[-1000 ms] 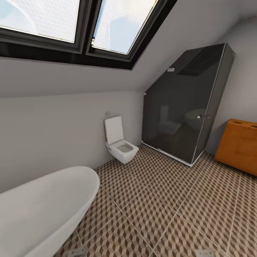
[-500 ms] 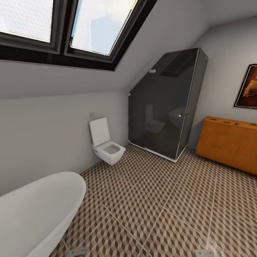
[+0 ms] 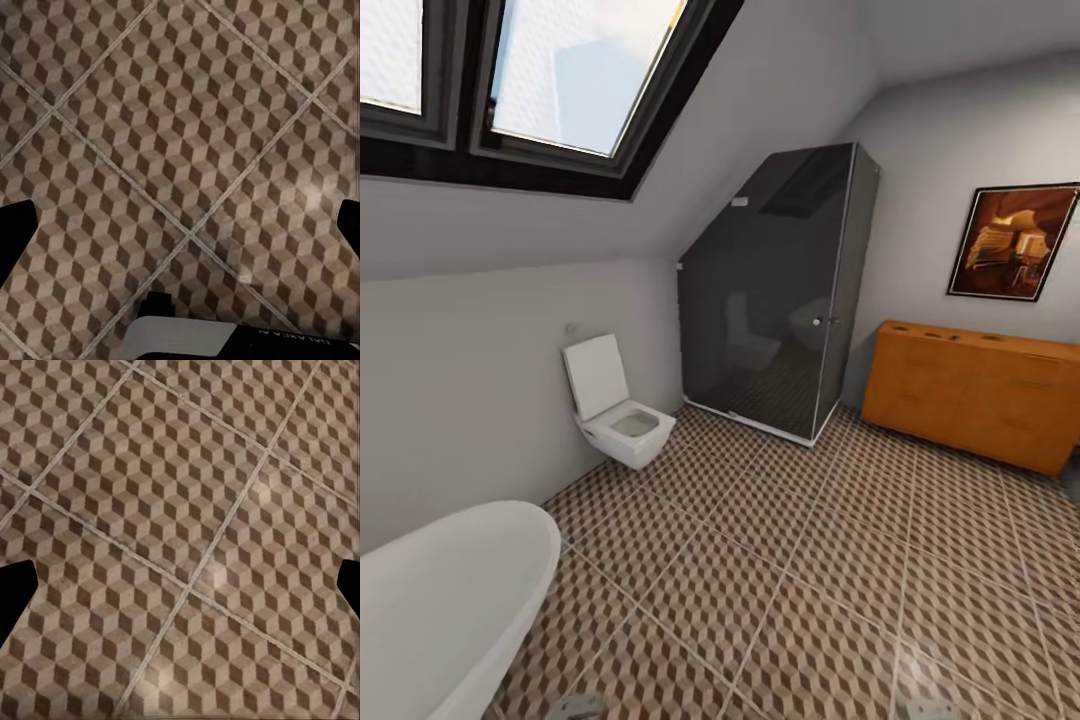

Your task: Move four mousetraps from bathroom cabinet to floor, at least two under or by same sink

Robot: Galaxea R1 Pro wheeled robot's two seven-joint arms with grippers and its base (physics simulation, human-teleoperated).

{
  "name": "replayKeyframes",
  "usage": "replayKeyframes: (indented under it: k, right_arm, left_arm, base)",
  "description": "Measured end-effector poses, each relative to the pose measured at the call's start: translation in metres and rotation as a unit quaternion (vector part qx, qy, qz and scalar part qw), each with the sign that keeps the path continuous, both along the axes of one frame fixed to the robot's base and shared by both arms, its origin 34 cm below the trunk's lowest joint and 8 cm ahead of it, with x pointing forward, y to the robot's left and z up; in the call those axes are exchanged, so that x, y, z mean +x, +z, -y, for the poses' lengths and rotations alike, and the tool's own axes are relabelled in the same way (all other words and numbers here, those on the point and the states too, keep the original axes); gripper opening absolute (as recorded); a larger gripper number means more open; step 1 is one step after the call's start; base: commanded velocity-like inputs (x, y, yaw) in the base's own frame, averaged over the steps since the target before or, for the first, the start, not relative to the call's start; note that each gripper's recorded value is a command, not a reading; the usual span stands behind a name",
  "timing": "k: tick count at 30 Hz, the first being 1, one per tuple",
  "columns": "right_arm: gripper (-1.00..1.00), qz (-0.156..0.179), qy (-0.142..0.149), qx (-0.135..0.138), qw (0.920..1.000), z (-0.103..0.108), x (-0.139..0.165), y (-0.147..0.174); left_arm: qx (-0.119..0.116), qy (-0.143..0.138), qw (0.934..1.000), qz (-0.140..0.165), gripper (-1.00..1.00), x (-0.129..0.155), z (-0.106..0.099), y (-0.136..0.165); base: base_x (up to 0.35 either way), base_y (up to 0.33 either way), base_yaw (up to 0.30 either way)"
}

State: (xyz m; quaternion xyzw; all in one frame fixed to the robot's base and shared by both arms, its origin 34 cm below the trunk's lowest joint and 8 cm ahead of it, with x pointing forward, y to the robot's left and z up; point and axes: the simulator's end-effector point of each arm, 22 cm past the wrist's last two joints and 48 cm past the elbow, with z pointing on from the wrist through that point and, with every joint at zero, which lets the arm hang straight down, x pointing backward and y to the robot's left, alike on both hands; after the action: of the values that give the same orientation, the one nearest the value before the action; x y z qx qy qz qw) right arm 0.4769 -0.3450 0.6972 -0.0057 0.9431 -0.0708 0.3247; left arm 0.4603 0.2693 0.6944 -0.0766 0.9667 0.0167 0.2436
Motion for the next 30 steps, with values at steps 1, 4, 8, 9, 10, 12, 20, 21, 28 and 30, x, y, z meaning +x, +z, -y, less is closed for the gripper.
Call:
replayKeyframes:
  k: [1, 4, 8, 9, 10, 12, 20, 21, 28, 30]
  right_arm:
    - [1.00, 0.000, 0.000, 0.000, 1.0000, 0.000, 0.000, 0.001]
    - [1.00, 0.000, 0.000, 0.000, 1.0000, 0.000, -0.001, 0.003]
    - [1.00, 0.000, 0.000, 0.000, 1.0000, 0.000, -0.003, 0.006]
    - [1.00, 0.000, 0.000, 0.000, 1.0000, 0.000, -0.003, 0.007]
    - [1.00, 0.000, 0.000, 0.000, 1.0000, 0.000, -0.004, 0.008]
    - [1.00, 0.000, 0.000, 0.000, 1.0000, 0.000, -0.004, 0.010]
    - [1.00, 0.000, 0.000, 0.000, 1.0000, 0.000, -0.008, 0.015]
    - [1.00, 0.000, 0.000, 0.000, 1.0000, 0.000, -0.008, 0.016]
    - [1.00, 0.000, 0.000, 0.000, 1.0000, 0.000, -0.011, 0.020]
    - [1.00, 0.000, 0.000, 0.000, 1.0000, 0.000, -0.011, 0.020]
  left_arm:
    - [0.000, 0.000, 1.0000, 0.000, 1.00, 0.000, 0.000, 0.001]
    - [0.000, 0.000, 1.0000, 0.000, 1.00, -0.001, 0.000, 0.003]
    - [0.000, 0.000, 1.0000, 0.000, 1.00, -0.003, 0.000, 0.006]
    - [0.000, 0.000, 1.0000, 0.000, 1.00, -0.003, 0.000, 0.007]
    - [0.000, 0.000, 1.0000, 0.000, 1.00, -0.004, 0.000, 0.008]
    - [0.000, 0.000, 1.0000, 0.000, 1.00, -0.005, 0.000, 0.009]
    - [0.000, 0.000, 1.0000, 0.000, 1.00, -0.008, 0.000, 0.015]
    - [0.000, 0.000, 1.0000, 0.000, 1.00, -0.008, 0.000, 0.016]
    - [0.000, 0.000, 1.0000, 0.000, 1.00, -0.011, 0.000, 0.020]
    - [0.000, 0.000, 1.0000, -0.001, 1.00, -0.011, 0.000, 0.020]
  base:
    - [0.000, 0.000, -0.277]
    - [0.000, 0.000, -0.277]
    - [0.000, 0.000, -0.277]
    - [0.000, 0.000, -0.277]
    - [0.000, 0.000, -0.277]
    - [0.000, 0.000, -0.277]
    - [0.000, 0.000, -0.277]
    - [0.000, 0.000, -0.277]
    - [0.000, 0.000, -0.277]
    - [0.000, 0.000, -0.277]
